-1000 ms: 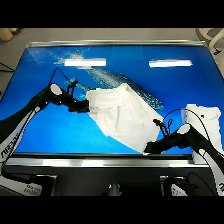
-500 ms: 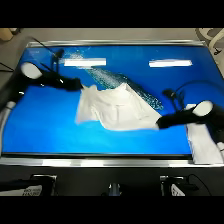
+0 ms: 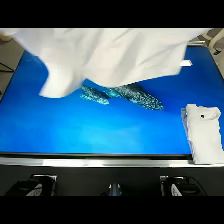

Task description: Fold the shirts.

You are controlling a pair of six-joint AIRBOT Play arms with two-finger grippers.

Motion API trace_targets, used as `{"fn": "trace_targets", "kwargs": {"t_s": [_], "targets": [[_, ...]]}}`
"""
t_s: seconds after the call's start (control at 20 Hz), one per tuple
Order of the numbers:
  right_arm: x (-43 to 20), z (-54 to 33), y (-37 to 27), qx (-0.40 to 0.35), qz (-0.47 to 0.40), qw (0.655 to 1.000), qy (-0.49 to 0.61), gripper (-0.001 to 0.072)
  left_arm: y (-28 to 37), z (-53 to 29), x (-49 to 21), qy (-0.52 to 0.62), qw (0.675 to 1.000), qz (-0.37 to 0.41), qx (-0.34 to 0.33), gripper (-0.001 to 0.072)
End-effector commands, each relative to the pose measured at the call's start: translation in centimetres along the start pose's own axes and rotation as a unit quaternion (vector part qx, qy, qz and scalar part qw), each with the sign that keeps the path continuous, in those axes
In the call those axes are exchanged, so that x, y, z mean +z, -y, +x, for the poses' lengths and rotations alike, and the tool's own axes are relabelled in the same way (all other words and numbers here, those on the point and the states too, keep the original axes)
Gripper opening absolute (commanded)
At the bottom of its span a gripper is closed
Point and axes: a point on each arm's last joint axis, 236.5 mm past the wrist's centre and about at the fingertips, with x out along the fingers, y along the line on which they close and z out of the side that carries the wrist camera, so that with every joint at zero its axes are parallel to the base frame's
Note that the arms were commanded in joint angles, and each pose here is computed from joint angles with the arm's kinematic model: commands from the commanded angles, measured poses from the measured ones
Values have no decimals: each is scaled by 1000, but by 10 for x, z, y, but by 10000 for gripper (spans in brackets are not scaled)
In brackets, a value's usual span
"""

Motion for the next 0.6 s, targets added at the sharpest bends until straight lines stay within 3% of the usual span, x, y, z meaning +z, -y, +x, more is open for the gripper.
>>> {"fn": "trace_targets", "kwargs": {"t_s": [0.0, 0.15, 0.3, 0.45, 0.55], "targets": [[13, -30, 19, -22, 10, 1000, 9, 21, 4, -39, 32, 49, 998, 20, 22, 24], [-13, -17, 1, 12, 8, 999, -45, 21, -10, -34, 20, 26, 998, 35, 49, 23], [-79, 9, -51, 109, 8, 978, -177, 22, -49, -20, -47, -101, 988, 54, 105, 24], [-191, 28, -145, 269, 0, 883, -384, 20, -97, -9, -176, -321, 935, 38, 146, 25], [-255, 52, -216, 350, 9, 827, -441, 20, -118, -7, -271, -447, 882, 7, 147, 25]]}}
